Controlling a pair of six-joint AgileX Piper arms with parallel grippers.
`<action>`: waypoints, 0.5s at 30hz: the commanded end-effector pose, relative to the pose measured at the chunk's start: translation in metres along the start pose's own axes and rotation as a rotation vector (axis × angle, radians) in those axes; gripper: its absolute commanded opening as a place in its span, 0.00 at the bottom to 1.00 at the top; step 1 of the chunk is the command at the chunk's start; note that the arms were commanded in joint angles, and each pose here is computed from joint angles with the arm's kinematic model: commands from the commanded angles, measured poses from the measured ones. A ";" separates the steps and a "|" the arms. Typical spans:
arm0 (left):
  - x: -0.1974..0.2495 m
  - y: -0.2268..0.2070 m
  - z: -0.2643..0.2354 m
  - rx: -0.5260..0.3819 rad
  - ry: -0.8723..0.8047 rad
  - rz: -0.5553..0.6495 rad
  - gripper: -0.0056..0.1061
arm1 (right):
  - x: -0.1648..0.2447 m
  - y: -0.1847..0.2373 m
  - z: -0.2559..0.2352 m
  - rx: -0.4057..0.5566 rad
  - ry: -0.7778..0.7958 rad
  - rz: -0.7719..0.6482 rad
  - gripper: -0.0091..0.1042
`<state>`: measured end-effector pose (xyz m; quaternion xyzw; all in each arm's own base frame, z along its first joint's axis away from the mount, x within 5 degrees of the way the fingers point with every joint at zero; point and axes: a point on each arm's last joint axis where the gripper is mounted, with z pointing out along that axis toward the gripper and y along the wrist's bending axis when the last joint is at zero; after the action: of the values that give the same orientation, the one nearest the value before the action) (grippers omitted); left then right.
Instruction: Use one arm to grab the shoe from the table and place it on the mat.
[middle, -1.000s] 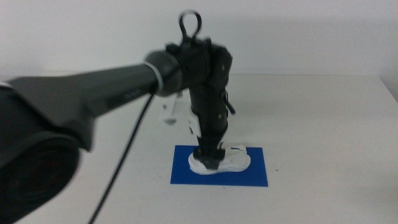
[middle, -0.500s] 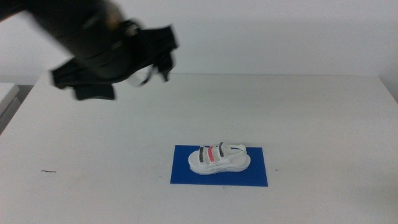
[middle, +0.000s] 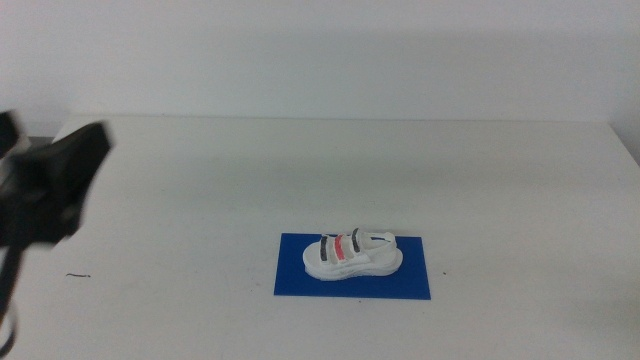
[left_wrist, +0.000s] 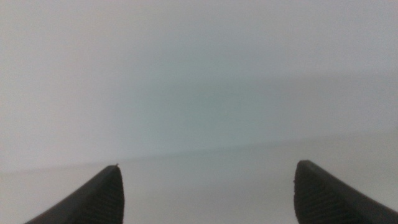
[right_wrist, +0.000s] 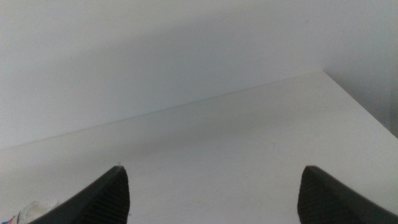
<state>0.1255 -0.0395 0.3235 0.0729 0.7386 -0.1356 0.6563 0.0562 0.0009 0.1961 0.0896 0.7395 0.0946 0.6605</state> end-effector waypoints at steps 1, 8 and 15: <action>0.010 0.006 -0.019 -0.034 -0.104 0.018 0.89 | 0.000 0.000 0.000 -0.004 -0.010 -0.011 0.78; 0.028 0.014 -0.062 -0.132 -0.213 0.058 0.89 | 0.000 0.000 0.000 -0.004 -0.010 -0.011 0.78; 0.066 0.018 -0.072 -0.202 -0.206 0.193 0.89 | 0.000 0.000 0.000 -0.004 -0.010 -0.011 0.78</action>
<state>0.0557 -0.0063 0.2717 0.0527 0.6664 -0.0257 0.7433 0.0562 0.0009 0.1961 0.0896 0.7395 0.0946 0.6605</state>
